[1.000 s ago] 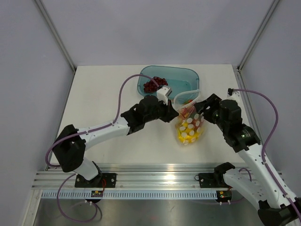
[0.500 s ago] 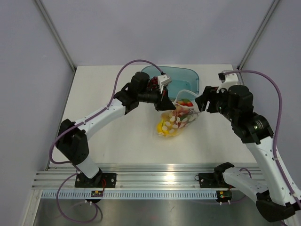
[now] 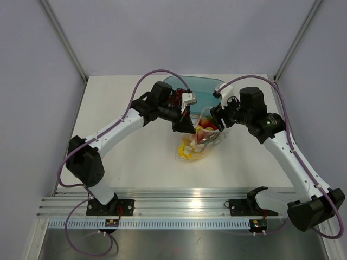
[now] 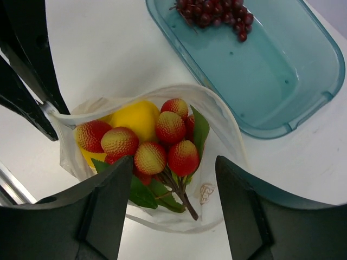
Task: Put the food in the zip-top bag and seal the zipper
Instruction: Zip the zipper food storage bag at the center of the board.
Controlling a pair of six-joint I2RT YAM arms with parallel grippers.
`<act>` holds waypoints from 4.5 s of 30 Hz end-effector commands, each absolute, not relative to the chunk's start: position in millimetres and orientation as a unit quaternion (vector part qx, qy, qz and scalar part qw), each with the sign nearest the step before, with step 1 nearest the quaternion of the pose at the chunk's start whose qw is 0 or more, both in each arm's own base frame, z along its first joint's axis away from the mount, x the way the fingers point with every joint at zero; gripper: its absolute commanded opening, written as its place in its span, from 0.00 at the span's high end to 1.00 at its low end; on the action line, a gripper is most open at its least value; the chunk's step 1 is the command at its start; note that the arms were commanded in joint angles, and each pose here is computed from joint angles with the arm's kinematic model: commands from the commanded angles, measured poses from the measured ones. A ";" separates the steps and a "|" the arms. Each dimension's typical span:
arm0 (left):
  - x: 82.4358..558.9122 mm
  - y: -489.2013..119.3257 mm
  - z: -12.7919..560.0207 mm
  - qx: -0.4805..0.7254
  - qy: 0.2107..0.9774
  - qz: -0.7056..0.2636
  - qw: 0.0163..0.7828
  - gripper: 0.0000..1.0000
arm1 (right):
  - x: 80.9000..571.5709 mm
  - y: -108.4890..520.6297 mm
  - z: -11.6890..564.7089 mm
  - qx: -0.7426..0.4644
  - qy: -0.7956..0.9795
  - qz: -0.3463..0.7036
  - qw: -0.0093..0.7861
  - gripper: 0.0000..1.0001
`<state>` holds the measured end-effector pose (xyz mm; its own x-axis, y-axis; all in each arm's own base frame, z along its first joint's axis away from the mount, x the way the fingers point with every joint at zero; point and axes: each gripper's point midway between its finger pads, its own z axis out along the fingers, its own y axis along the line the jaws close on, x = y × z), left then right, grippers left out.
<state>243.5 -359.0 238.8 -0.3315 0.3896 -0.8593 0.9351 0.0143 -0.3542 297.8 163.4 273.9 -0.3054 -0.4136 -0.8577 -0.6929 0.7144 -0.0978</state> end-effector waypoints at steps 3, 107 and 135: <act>241.4 -355.7 264.2 0.540 0.614 -0.494 0.295 1.00 | 315.9 178.9 284.2 -0.455 0.724 0.127 0.503 0.27; 273.5 -341.8 281.6 0.391 0.588 -0.580 0.406 0.78 | 275.3 259.0 305.0 -0.234 0.705 0.406 0.532 1.00; 269.1 -332.6 276.4 0.387 0.599 -0.575 0.401 0.75 | 278.4 258.1 304.0 -0.221 0.709 0.404 0.534 1.00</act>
<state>278.1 -336.4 250.8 -0.4523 0.0390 -0.8910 0.8896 0.0909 -0.4476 276.0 254.4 272.7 -0.4200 0.0597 -0.9056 -0.7127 0.5960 0.3698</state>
